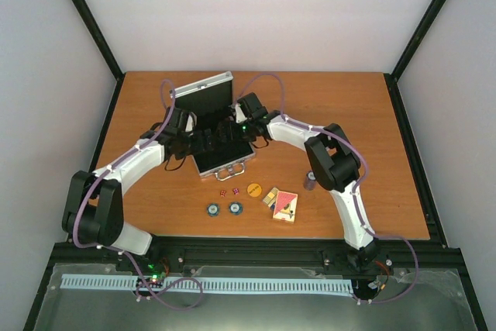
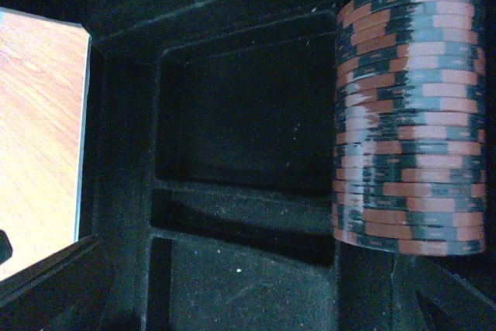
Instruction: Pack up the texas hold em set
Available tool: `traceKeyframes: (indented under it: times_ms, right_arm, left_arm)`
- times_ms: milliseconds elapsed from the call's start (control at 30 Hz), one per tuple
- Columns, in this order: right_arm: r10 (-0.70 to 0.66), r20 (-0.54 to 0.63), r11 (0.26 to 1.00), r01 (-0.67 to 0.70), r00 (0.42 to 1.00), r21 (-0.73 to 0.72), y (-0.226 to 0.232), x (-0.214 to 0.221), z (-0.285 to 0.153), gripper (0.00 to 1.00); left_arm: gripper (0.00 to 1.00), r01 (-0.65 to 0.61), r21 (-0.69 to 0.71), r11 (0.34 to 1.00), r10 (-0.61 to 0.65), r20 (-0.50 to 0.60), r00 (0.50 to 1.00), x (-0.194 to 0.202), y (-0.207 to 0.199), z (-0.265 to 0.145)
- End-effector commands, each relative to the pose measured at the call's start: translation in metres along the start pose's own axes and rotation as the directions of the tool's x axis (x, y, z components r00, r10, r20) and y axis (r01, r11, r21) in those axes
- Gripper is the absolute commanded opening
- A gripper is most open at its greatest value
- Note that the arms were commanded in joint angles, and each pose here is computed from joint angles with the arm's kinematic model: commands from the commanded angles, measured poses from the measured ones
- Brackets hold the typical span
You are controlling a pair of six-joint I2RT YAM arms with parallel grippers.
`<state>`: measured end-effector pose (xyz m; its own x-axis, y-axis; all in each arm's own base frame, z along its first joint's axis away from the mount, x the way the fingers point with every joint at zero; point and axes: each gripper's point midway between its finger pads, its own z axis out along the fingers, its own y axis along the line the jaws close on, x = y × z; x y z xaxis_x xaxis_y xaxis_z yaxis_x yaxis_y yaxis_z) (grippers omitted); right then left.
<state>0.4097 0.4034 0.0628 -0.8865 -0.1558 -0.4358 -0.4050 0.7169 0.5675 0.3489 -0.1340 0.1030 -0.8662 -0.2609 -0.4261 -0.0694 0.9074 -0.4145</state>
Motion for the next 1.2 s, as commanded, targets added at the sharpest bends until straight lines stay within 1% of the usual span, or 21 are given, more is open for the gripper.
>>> traceKeyframes:
  times_ms: [0, 133, 333, 500, 733, 833, 967, 1100, 1167]
  right_arm:
    - [0.019, 0.065, 0.999, -0.021, 0.998, 0.032, -0.013, -0.010, 0.014, 1.00]
    - [0.032, 0.105, 0.999, -0.033, 0.994, 0.006, -0.010, -0.017, 0.016, 1.00]
    - [0.033, 0.095, 0.999, -0.033, 0.995, -0.005, -0.006, -0.016, 0.012, 1.00]
    - [0.010, 0.073, 1.000, -0.009, 0.997, -0.007, 0.004, -0.011, -0.007, 1.00]
    - [-0.058, 0.050, 0.998, 0.057, 0.997, 0.020, 0.020, -0.005, -0.048, 1.00]
    - [-0.090, 0.046, 0.994, 0.087, 0.995, 0.066, 0.021, -0.002, -0.070, 1.00]
    - [-0.131, -0.018, 0.980, 0.132, 0.991, 0.150, 0.010, 0.015, -0.089, 1.00]
    - [-0.207, -0.109, 0.931, 0.230, 0.972, 0.285, -0.008, 0.041, -0.109, 1.00]
    - [-0.246, -0.155, 0.903, 0.284, 0.957, 0.323, -0.010, 0.056, -0.119, 1.00]
  left_arm:
    - [1.00, -0.017, 0.017, 1.000, 0.017, 0.009, 1.000, -0.005, -0.001, 0.001]
    - [1.00, -0.023, 0.010, 1.000, 0.023, 0.001, 1.000, -0.003, 0.002, 0.000]
    - [1.00, -0.033, 0.007, 0.999, 0.033, 0.002, 0.999, -0.004, 0.002, -0.002]
    - [1.00, -0.035, 0.003, 0.999, 0.035, 0.005, 0.999, -0.007, 0.002, -0.004]
    - [1.00, -0.028, -0.010, 1.000, 0.028, 0.028, 0.999, -0.012, 0.002, -0.010]
    - [1.00, -0.032, -0.018, 0.999, 0.033, 0.045, 0.998, -0.015, 0.002, -0.016]
    - [1.00, -0.042, -0.031, 0.999, 0.044, 0.047, 0.998, -0.018, -0.001, -0.031]
    - [1.00, -0.047, -0.055, 0.997, 0.051, 0.058, 0.997, -0.024, -0.003, -0.051]
    - [1.00, -0.050, -0.065, 0.997, 0.055, 0.068, 0.996, -0.025, -0.003, -0.059]
